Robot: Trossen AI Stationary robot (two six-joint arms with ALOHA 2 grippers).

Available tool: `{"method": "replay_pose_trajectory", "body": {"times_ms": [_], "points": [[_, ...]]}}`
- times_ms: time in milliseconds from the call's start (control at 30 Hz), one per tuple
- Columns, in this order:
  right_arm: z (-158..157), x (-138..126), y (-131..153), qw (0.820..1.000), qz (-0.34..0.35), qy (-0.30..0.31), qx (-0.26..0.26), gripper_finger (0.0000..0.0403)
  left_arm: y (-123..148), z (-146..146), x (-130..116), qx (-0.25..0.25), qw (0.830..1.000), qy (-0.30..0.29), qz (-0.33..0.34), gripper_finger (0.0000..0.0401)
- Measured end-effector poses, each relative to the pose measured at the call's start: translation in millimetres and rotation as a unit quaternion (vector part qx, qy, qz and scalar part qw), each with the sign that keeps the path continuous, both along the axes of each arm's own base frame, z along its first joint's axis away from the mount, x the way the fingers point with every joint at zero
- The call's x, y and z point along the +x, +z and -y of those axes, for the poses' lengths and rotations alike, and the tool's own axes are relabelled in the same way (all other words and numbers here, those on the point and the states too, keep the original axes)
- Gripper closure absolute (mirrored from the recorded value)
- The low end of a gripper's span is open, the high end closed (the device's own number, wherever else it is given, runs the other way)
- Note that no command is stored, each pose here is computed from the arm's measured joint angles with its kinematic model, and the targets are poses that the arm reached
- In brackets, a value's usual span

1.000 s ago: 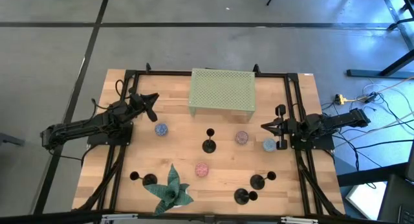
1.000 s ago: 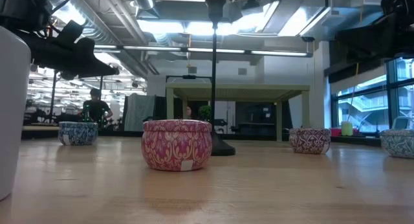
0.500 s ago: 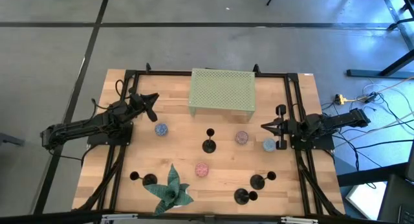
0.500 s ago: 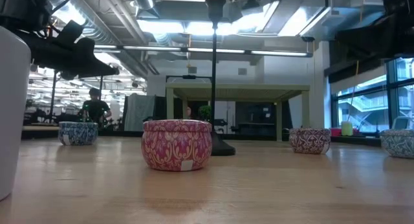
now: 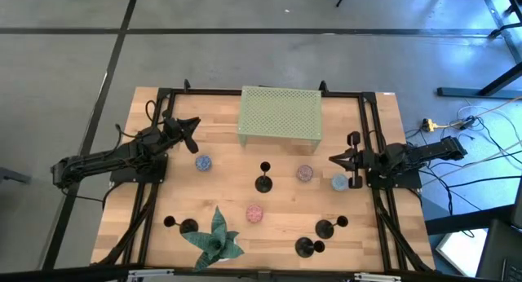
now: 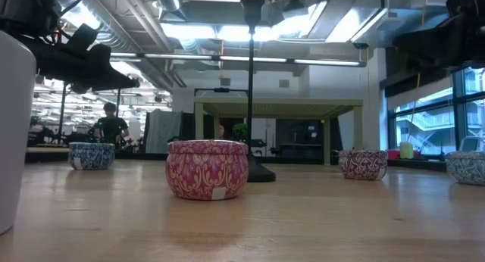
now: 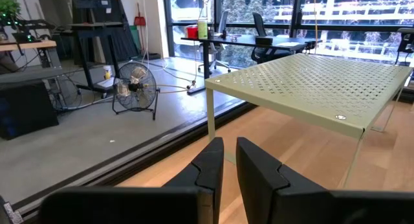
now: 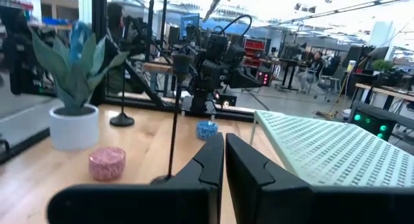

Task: Pick & Place candle stick holders
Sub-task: Put the black candle holder on the shelf

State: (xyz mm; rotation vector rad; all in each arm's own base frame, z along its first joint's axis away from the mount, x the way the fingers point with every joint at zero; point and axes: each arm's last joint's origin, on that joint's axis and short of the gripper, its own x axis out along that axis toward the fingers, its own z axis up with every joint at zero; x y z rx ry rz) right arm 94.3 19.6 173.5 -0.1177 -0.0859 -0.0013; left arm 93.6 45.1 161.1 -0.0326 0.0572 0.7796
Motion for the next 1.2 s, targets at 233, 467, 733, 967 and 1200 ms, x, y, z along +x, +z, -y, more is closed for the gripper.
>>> {"method": "replay_pose_trajectory", "body": {"times_ms": [233, 467, 733, 967, 1200], "points": [[0.1, -0.3, 2.9, 1.0, 0.014, -0.003, -0.027, 0.0382, 0.2, 0.0, 0.0, 0.0, 1.0, 0.0, 0.0, 0.0364], [-0.6, -0.7, 6.1, 0.999, 0.031, 0.013, 0.006, 0.0382, 7.1, -0.1, 0.2, -0.009, 0.998, 0.002, 0.056, 0.0364], [-0.8, -0.9, 7.3, 0.999, 0.037, 0.019, 0.016, 0.037, 9.7, 0.5, 0.7, 0.011, 0.998, -0.014, 0.054, 0.0364], [-8.2, -1.9, 6.7, 0.987, 0.031, 0.15, 0.037, 0.0278, 10.5, 2.1, 2.1, -0.025, 0.994, -0.049, 0.09, 0.0364], [-18.5, -7.6, 7.1, 0.937, 0.031, 0.347, 0.01, 0.0195, 10.5, 2.2, 2.2, -0.026, 0.994, -0.052, 0.091, 0.0364]]}}
